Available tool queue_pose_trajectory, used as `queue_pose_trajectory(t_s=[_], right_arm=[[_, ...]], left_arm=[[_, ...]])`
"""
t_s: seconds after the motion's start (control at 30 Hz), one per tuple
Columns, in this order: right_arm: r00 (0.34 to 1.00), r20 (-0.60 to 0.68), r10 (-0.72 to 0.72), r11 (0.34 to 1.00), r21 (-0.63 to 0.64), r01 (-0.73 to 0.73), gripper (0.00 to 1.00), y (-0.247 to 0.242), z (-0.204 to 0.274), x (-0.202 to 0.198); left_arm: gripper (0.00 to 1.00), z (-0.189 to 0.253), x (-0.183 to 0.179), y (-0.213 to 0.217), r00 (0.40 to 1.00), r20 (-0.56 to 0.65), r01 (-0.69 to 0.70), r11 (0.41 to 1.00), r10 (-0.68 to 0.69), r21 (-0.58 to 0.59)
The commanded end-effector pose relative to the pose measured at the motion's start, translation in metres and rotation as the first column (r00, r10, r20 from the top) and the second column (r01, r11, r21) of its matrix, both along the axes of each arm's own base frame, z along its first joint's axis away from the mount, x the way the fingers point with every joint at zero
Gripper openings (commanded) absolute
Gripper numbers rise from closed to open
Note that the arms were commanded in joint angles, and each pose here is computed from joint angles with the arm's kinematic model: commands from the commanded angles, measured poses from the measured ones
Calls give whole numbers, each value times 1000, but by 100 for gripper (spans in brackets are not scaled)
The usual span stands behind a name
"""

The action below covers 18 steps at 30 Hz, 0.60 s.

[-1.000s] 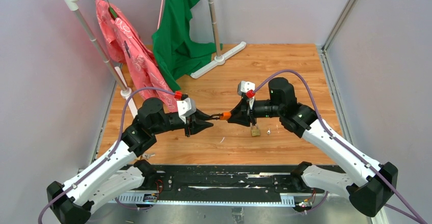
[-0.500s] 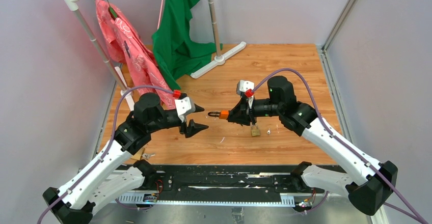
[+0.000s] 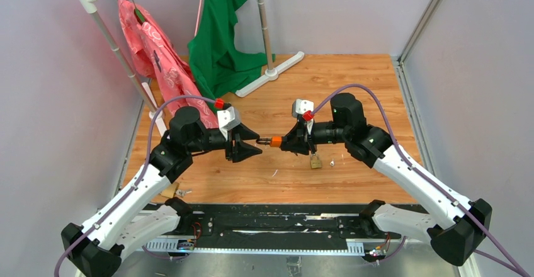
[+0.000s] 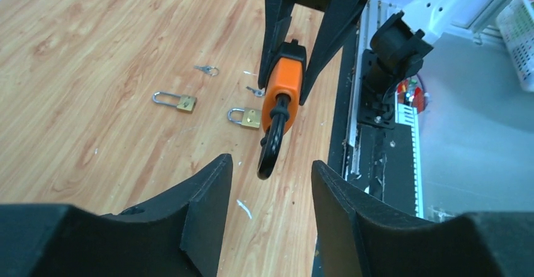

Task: Lock with the key
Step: Lock the lock.

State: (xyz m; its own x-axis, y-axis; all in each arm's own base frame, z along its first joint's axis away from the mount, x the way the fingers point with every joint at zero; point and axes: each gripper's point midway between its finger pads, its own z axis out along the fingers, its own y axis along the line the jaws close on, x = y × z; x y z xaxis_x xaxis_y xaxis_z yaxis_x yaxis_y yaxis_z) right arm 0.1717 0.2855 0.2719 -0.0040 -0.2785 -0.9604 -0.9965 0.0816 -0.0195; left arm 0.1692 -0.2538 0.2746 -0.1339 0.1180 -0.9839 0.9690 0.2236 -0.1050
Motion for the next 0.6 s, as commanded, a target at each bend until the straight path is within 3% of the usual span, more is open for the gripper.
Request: queue_pose_trajectory(t_s=[0.0, 0.1, 0.17, 0.2, 0.37, 0.4, 0.47, 0.5, 0.57], right_arm=[[996, 72, 48, 997, 57, -52, 0, 6, 27, -7], [996, 71, 51, 997, 57, -55, 0, 7, 27, -6], [996, 73, 53, 996, 61, -57, 0, 7, 28, -7], [996, 73, 53, 996, 64, -58, 0, 7, 29, -8], [997, 55, 46, 995, 85, -51, 3, 7, 38, -9], [997, 49, 58, 995, 83, -62, 17, 7, 39, -12], [997, 38, 73, 994, 82, -76, 61, 4, 39, -16], [997, 32, 70, 994, 82, -73, 73, 2, 37, -16], [998, 16, 57, 995, 83, -58, 74, -3, 34, -14]], left_arm=[[51, 16, -3, -5, 1000, -4, 24, 998, -24, -57], [32, 21, -2, -5, 1000, 11, 22, 998, -21, -67], [6, 20, -2, -5, 1000, 11, 27, 997, -26, -67], [0, 19, -2, -5, 1000, 9, 26, 997, -25, -66], [0, 21, -5, -5, 1000, -8, 18, 995, -19, -96], [0, 28, -3, -6, 1000, 2, 13, 992, -12, -123], [0, 45, -2, -6, 1000, 23, 0, 984, 5, -177], [0, 52, -3, -6, 1000, 29, -2, 980, 8, -201], [0, 60, -6, -6, 999, 32, 6, 974, 1, -227]])
